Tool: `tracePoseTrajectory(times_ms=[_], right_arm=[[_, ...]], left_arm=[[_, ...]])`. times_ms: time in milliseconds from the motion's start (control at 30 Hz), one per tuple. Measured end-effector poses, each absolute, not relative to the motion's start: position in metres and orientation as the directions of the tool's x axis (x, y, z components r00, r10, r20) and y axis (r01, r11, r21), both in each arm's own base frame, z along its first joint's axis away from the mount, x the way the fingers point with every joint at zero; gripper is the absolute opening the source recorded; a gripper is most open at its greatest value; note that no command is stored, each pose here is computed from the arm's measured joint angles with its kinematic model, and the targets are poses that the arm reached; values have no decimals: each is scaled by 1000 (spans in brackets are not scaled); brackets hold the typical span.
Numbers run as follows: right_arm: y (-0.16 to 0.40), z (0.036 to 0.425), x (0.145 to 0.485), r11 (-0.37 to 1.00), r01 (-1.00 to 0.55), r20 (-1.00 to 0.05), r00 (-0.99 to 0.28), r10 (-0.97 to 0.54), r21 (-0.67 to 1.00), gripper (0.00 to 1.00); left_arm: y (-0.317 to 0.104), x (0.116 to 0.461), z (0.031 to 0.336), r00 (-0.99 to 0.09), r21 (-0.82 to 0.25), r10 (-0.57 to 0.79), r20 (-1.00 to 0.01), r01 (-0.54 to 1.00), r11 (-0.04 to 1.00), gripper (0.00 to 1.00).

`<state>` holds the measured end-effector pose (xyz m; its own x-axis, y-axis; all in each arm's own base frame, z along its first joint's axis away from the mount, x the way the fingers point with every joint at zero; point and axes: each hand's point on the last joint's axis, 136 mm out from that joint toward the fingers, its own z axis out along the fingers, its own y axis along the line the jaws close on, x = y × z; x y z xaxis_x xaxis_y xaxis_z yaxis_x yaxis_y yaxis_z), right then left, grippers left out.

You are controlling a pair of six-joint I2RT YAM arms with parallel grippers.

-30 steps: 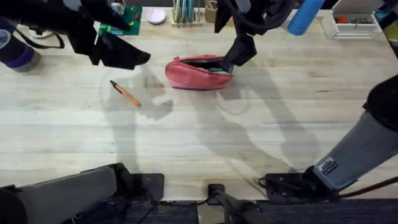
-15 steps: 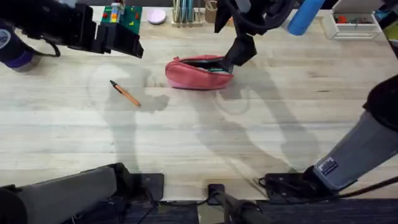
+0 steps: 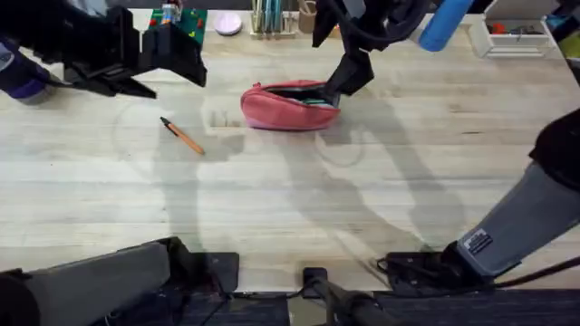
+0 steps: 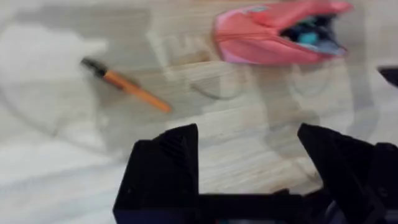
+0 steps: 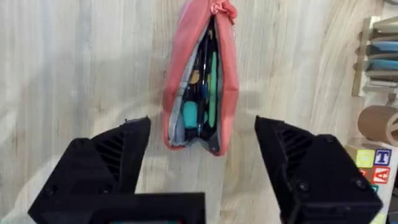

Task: Unzip the bag, pick up the pens from the table one at a time and place them inside, then zip the bag closed.

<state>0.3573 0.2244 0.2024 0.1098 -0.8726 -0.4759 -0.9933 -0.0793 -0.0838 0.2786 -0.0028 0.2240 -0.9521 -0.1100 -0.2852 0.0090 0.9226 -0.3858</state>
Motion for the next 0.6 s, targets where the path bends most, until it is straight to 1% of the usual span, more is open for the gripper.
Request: tracePoseTrajectory(times_ms=[133, 233, 367, 600], right_arm=[[224, 202, 357, -79, -993, -476, 110, -873, -84, 996], [224, 202, 357, -79, -993, -476, 110, -873, -84, 997], [224, 202, 357, -79, -993, -476, 110, -873, -84, 997], [224, 202, 357, -79, -993, -476, 110, -873, -84, 997]], left_arm=[[17, 278, 217, -931, -322, -288, -222, -209, 924, 993], [27, 275, 213, -903, -286, -388, -187, -327, 901, 993], [32, 270, 210, -880, -263, -450, -152, -402, 877, 993], [34, 271, 210, -863, -261, -482, -152, -436, 861, 993]])
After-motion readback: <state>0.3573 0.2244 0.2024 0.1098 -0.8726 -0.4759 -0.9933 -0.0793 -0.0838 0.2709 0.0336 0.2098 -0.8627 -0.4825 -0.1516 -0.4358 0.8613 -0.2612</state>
